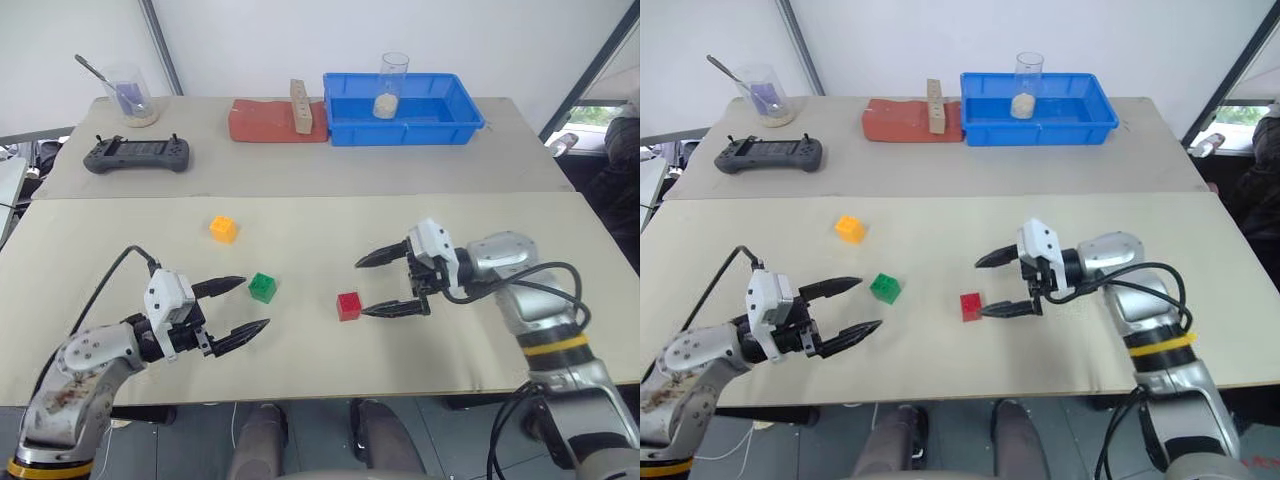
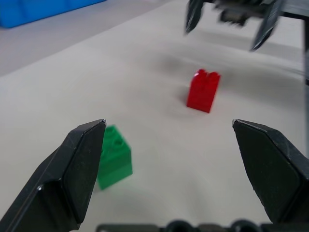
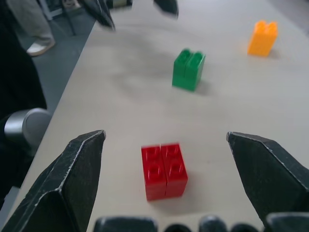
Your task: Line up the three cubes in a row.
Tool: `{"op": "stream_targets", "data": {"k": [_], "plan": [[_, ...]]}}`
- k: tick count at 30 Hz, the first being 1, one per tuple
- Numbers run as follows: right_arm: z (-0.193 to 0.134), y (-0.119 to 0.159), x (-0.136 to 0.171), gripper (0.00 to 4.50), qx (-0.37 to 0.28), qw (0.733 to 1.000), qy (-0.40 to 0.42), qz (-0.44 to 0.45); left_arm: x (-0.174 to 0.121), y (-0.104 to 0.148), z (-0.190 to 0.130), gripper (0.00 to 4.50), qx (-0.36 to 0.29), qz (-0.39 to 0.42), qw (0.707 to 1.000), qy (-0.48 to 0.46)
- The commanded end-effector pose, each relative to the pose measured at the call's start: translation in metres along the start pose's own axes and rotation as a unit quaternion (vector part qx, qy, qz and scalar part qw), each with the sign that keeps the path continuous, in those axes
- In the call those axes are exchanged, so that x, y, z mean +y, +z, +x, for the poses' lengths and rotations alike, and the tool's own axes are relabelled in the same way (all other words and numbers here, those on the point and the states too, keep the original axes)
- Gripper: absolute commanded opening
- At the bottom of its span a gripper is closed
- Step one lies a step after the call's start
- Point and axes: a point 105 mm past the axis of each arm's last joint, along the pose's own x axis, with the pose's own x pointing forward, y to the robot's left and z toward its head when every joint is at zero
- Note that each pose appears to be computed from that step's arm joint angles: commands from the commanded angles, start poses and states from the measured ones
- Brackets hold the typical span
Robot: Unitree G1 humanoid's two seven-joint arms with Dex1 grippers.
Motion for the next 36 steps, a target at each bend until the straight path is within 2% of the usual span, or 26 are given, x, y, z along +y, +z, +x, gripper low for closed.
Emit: {"op": "stream_targets", "data": {"k": [1, 6, 14, 20, 21, 23, 27, 32, 36], "plan": [[-0.001, 0.036, 0.017, 4.46, -0.031, 0.999, -0.013, -0.014, 0.009, -0.001, 0.004, 4.5, -0.023, 0.012, 0.997, 0.075], [0.002, 0.047, 0.033, 4.46, -0.036, 0.999, -0.014, -0.008, 0.01, -0.013, 0.013, 4.5, -0.032, -0.007, 0.991, 0.127], [-0.002, 0.053, 0.03, 4.46, -0.035, 0.999, -0.038, -0.008, 0.007, -0.034, 0.04, 4.5, -0.041, -0.023, 0.982, 0.183], [-0.004, 0.052, 0.035, 4.46, -0.027, 0.999, -0.039, -0.005, 0.011, -0.044, 0.048, 4.5, -0.035, -0.019, 0.972, 0.233], [-0.004, 0.052, 0.036, 4.5, -0.026, 0.999, -0.039, -0.003, 0.011, -0.045, 0.049, 3.94, -0.034, -0.018, 0.972, 0.234], [-0.005, 0.051, 0.036, 4.5, -0.024, 0.999, -0.04, -0.002, 0.011, -0.048, 0.049, 3.19, -0.034, -0.023, 0.972, 0.233], [-0.005, 0.052, 0.034, 4.5, -0.025, 0.999, -0.045, 0.001, 0.014, -0.048, 0.049, 1.3, -0.035, -0.019, 0.972, 0.232], [-0.008, 0.052, 0.032, 4.5, -0.023, 0.998, -0.054, 0.003, 0.016, -0.043, 0.05, 1.31, -0.035, -0.014, 0.977, 0.212], [-0.013, 0.049, 0.031, 4.5, -0.017, 0.998, -0.059, 0.007, -0.002, -0.027, 0.054, 1.31, -0.03, 0.017, 0.997, 0.062]]}}
